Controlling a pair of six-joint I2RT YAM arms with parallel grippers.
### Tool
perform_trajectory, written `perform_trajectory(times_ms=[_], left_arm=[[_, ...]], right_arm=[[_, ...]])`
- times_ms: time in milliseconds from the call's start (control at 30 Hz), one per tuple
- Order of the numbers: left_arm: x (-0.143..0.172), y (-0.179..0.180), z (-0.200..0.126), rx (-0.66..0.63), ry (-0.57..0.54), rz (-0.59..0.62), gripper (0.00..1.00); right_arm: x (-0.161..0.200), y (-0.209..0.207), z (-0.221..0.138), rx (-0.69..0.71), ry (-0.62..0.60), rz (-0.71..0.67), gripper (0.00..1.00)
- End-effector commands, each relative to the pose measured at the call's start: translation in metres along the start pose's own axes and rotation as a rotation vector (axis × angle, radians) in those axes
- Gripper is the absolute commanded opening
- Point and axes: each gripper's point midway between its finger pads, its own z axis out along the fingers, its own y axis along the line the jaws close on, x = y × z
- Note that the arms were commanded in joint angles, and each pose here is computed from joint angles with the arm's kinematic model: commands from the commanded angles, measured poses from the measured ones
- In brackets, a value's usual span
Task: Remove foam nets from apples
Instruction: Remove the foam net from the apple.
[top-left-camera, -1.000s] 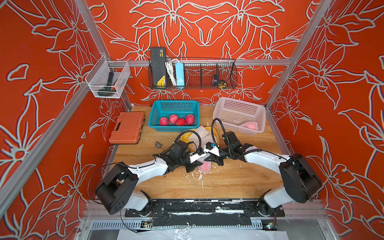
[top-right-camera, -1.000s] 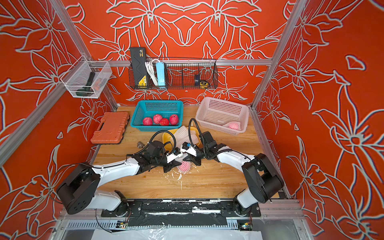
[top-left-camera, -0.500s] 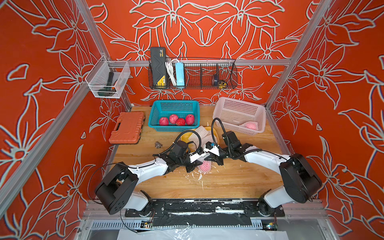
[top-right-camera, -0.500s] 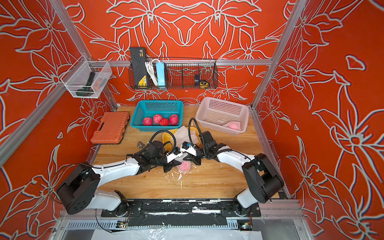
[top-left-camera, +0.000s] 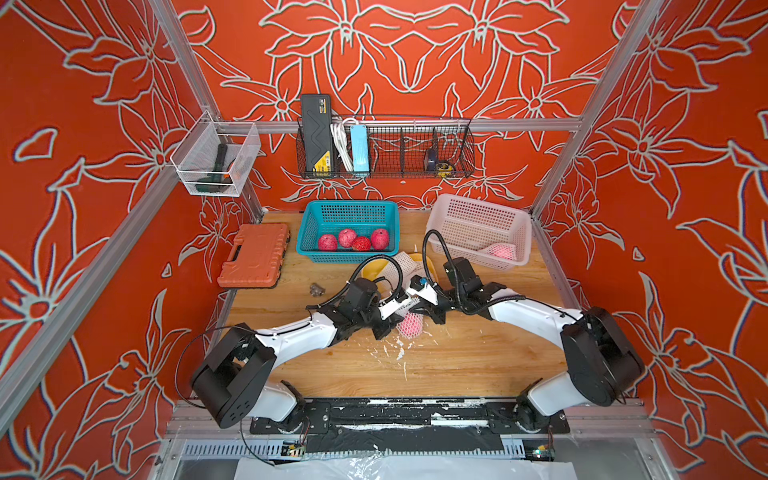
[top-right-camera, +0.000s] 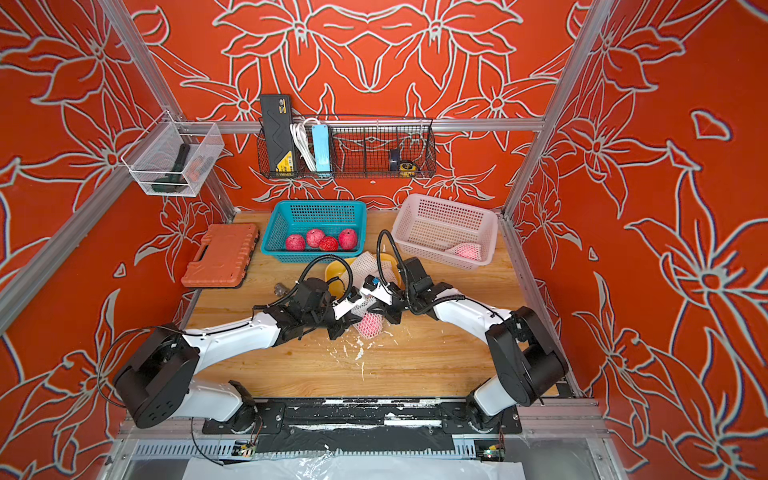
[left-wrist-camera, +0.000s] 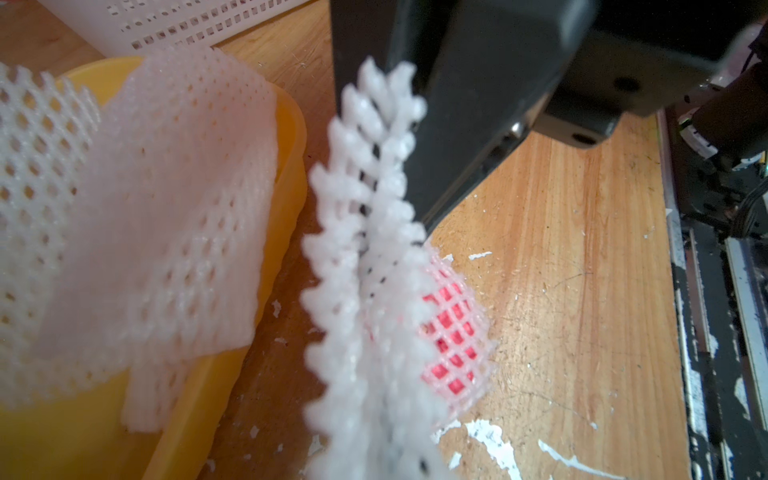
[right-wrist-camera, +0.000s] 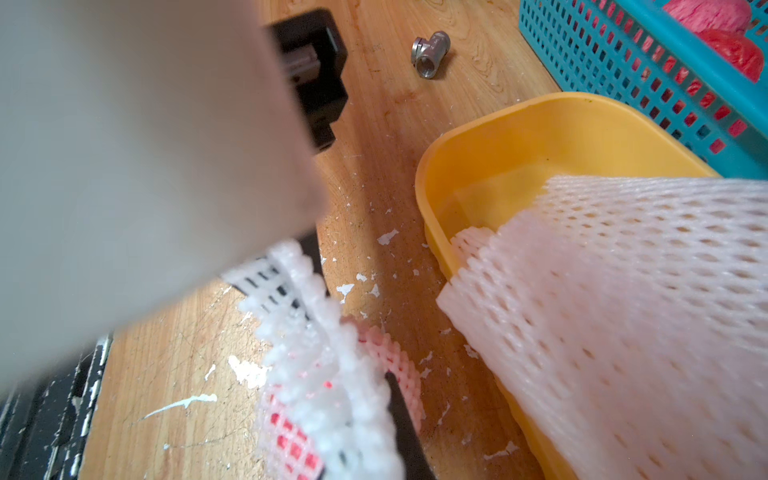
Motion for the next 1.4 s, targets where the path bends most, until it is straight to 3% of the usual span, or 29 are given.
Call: perform_trajectory(times_ms=[0,133,367,500,933,1033,1100,1167,1367], left_arm=[[0.017,-0.012,-0.001,0.046,0.037,-0.006,0.60],[0.014,-0.009,0.005,0.057,0.020,-0.006,0.53],[0.006,-0.010,0.017,0.107,0.028,-0.004,0.26],[0.000,-0.009,0.017,0.099,0.008,-0.008,0.16],[-0.006,0.008,0.018,0.019,0.019,-0.045,0.14],[-0.009,0.012,0.017,-0.002,0.012,-0.057,0.21],[-0.010,0.013,0.017,-0.011,0.009,-0.055,0.18],[-0.010,0.014,0.018,-0.013,0.011,-0.057,0.08],[-0.019,0.011,0.014,0.013,0.001,-0.077,0.08]], right_arm=[[-0.004,0.000,0.002,-0.002,-0.025,-0.015,0.09],[-0.002,0.001,0.004,-0.021,-0.019,0.002,0.09],[0.001,-0.001,0.006,-0.021,0.001,0.019,0.10],[0.005,-0.003,0.006,-0.014,0.026,0.031,0.10],[0.010,-0.027,0.001,0.109,0.105,0.078,0.08],[0.009,-0.030,0.000,0.126,0.107,0.091,0.09],[0.009,-0.031,0.001,0.127,0.105,0.100,0.08],[0.008,-0.032,0.001,0.127,0.104,0.108,0.08],[-0.006,-0.028,-0.004,0.115,0.064,0.095,0.08]])
